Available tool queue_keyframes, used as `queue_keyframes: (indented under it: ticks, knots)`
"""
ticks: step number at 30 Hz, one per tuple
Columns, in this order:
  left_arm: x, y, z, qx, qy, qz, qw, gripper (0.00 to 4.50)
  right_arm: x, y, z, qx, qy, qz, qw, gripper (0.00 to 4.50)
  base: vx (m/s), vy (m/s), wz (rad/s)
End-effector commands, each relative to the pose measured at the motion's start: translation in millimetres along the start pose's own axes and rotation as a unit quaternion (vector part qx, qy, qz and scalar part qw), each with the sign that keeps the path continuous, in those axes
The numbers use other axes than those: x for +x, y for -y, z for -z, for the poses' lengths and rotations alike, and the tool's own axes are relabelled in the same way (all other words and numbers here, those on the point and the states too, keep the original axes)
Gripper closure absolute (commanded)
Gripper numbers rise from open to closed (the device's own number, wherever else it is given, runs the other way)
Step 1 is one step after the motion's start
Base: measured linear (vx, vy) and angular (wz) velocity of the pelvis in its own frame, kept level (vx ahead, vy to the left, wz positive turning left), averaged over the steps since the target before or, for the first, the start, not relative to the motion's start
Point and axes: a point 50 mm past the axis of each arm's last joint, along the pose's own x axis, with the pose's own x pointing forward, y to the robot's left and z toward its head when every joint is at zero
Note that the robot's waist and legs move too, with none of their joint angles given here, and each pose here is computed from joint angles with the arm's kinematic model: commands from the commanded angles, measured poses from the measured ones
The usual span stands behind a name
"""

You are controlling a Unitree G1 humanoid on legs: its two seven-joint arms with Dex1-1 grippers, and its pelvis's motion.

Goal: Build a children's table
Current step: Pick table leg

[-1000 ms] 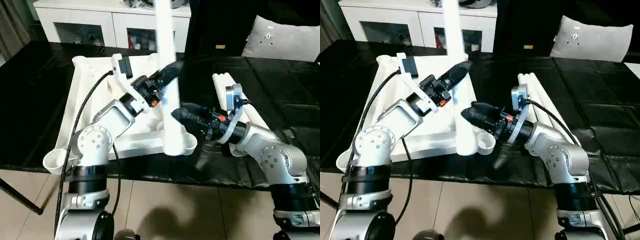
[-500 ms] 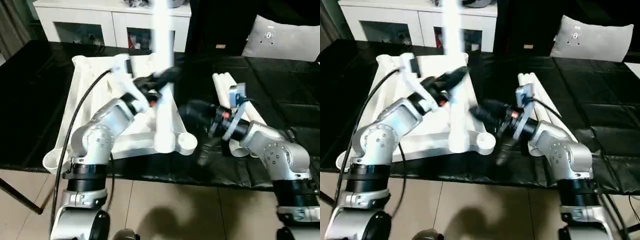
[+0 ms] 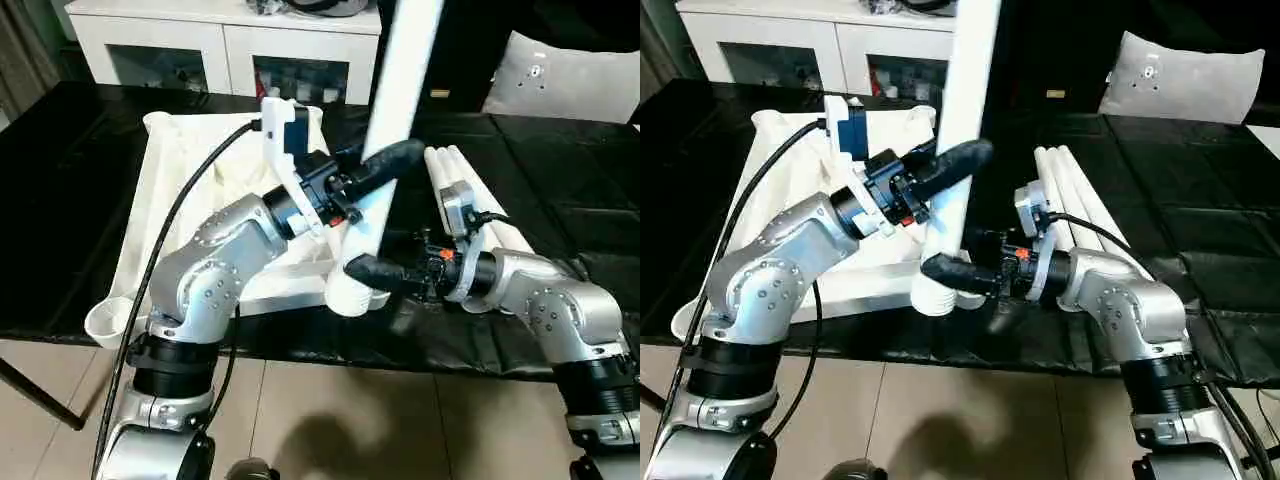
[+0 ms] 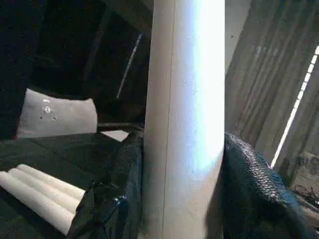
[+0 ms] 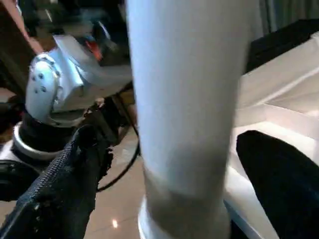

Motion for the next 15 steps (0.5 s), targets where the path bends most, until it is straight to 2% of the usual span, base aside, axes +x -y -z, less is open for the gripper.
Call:
queue_keyframes:
  ticks: [1,4,7,8,15]
  knots:
    - [3.2,4.9,-1.6,0.012,0.000,0.017,1.000,2.70,1.9,-0.9,-3.1,-0.008,0.002,-0.012,1.000,0.39,0.000,0.000,0.00]
    - [3.9,5.6,-0.5,0.013,-0.003,0.020,1.000,2.70,1.6,-1.2,-2.8,-0.005,0.001,-0.016,1.000,0.69,0.000,0.000,0.00]
    - [4.3,5.4,0.5,0.017,-0.006,0.020,1.000,2.70,1.0,-1.7,-2.3,-0.001,0.000,-0.021,1.000,0.80,0.000,0.000,0.00]
    - [4.5,5.4,0.8,0.018,-0.006,0.020,1.000,2.70,0.6,-1.9,-2.0,0.001,-0.001,-0.023,1.000,1.03,0.000,0.000,0.00]
    - [5.7,6.2,1.7,0.018,-0.006,0.023,1.000,2.70,0.1,-0.6,1.5,0.009,-0.006,-0.022,1.000,1.62,0.000,0.000,0.00]
